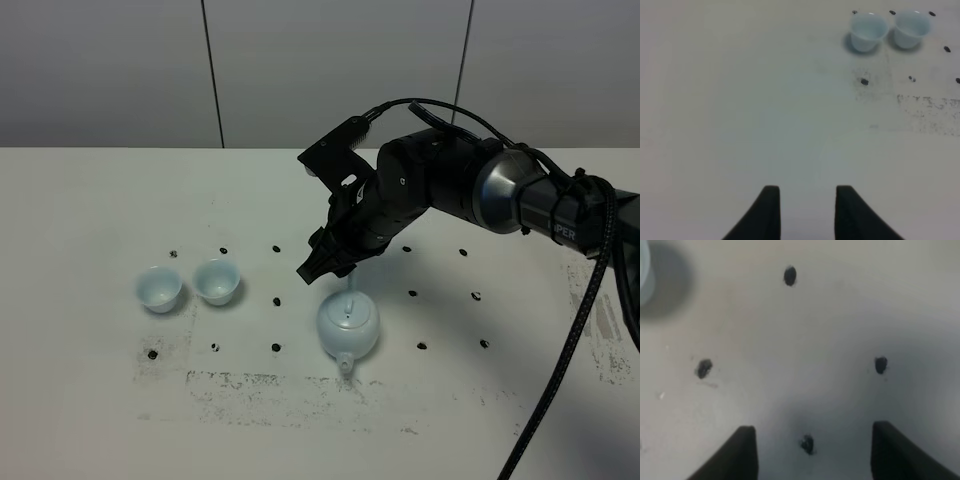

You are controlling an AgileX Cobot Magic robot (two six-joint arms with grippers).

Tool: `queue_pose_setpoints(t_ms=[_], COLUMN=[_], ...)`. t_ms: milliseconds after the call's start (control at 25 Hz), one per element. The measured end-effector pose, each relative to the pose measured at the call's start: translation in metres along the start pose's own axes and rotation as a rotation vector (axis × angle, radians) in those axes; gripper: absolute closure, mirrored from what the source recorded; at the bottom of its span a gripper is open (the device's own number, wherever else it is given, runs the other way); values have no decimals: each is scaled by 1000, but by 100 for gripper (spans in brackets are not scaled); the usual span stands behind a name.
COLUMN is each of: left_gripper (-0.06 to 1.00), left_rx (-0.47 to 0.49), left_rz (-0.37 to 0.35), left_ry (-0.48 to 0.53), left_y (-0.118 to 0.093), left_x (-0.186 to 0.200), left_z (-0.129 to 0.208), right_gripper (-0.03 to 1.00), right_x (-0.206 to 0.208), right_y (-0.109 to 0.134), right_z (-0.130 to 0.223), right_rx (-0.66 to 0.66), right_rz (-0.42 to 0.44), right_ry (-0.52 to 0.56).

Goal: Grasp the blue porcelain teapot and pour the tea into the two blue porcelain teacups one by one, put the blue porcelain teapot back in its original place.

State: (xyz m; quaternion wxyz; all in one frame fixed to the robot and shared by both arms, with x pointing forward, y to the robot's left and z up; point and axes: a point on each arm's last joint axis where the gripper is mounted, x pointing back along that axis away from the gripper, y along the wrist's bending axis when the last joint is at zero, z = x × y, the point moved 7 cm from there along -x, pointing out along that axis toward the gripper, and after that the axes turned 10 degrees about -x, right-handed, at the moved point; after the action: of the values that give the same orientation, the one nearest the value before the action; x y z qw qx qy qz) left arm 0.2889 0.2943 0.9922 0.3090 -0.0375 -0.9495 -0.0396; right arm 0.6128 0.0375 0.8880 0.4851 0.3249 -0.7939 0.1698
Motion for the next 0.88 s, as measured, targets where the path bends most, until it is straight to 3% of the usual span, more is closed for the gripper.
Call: queue_pose_setpoints(t_ms=[240,880], left_gripper=[65,65], left_rx=[0,0], left_rz=[0,0], left_ry=[0,0], left_y=[0,0], left_x=[0,0], left_z=[0,0], right_gripper=[48,48], right_x=[-13,5], right_y=[-7,-40], right_z=[12,21], right_rx=[4,22], right_rz=[14,194], right_ry=[60,134])
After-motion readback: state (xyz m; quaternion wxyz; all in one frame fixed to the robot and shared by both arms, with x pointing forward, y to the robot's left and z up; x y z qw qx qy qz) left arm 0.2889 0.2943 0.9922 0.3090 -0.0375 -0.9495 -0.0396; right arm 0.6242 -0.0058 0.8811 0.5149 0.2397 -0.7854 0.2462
